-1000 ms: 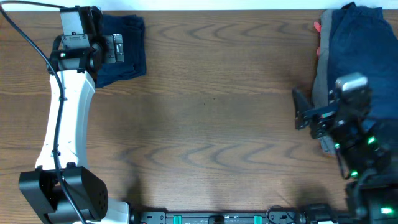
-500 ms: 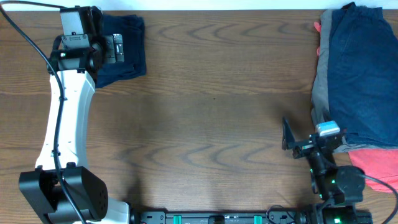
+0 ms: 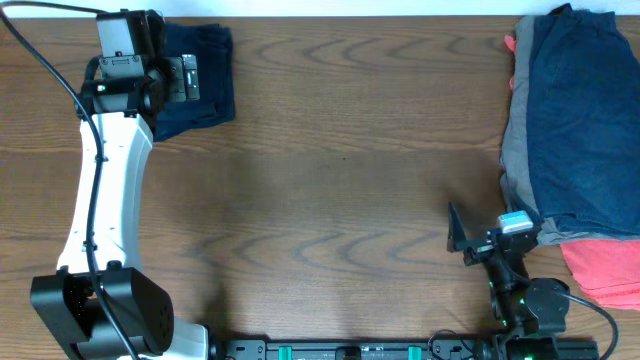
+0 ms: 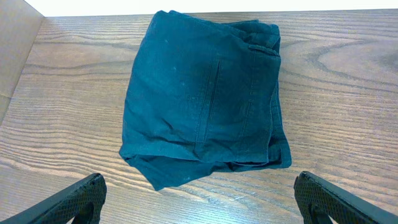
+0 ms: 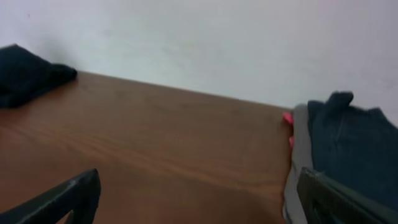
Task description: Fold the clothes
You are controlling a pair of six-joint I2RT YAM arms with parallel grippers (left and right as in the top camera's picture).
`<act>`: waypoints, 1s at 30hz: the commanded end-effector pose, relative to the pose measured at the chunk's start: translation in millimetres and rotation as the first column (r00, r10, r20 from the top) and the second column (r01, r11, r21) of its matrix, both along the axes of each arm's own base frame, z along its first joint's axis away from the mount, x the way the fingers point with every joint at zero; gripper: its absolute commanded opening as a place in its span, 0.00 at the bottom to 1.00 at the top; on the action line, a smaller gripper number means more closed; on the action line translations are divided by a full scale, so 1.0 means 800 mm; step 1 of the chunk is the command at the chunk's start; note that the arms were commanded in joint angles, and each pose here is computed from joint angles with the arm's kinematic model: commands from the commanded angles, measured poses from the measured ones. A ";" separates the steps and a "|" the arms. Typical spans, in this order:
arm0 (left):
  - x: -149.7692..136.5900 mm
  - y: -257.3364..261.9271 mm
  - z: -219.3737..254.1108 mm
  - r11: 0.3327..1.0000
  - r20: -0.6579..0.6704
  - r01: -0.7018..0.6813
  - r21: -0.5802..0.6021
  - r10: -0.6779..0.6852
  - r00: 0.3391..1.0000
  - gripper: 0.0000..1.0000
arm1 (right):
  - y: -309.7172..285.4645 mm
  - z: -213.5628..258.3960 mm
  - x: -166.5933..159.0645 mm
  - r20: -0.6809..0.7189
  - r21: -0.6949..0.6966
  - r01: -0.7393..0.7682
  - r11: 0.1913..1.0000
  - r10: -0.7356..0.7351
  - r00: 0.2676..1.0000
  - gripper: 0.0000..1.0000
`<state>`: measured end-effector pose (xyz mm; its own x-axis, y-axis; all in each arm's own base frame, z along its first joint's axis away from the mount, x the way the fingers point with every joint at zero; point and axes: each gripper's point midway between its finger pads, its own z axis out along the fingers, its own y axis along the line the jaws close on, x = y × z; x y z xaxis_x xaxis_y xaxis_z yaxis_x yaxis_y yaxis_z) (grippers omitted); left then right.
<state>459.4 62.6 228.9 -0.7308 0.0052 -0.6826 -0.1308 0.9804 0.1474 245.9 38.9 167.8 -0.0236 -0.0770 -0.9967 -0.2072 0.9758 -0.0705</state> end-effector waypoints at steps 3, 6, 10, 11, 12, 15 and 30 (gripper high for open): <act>0.001 0.003 -0.002 1.000 -0.003 -0.012 0.005 0.012 1.000 0.98 | -0.006 -0.010 -0.003 -0.023 0.006 0.026 1.000 -0.025 0.999 0.99; 0.001 0.003 -0.002 1.000 -0.003 -0.012 0.005 0.012 1.000 0.98 | -0.008 -0.010 -0.003 -0.024 0.006 0.034 0.999 -0.033 0.999 0.99; 0.001 0.003 -0.002 1.000 -0.003 -0.012 0.005 0.012 1.000 0.98 | -0.008 -0.010 -0.003 -0.024 0.006 0.032 0.999 -0.032 0.999 0.99; 0.001 0.003 -0.002 1.000 -0.003 -0.012 0.005 0.012 1.000 0.98 | -0.008 -0.010 -0.003 -0.024 0.006 0.032 0.999 -0.032 0.999 0.99; 0.001 0.003 -0.002 1.000 -0.003 -0.012 0.005 0.012 1.000 0.98 | -0.008 -0.010 -0.003 -0.024 0.006 0.032 0.999 -0.032 0.999 0.99; 0.001 0.003 -0.002 1.000 -0.003 -0.012 0.005 0.012 1.000 0.98 | -0.008 -0.010 -0.003 -0.025 0.006 0.032 0.999 -0.032 0.999 0.99; 0.001 0.003 -0.002 1.000 -0.003 -0.012 0.005 0.012 1.000 0.98 | -0.008 -0.010 -0.003 -0.025 0.006 0.032 0.999 -0.032 0.999 0.99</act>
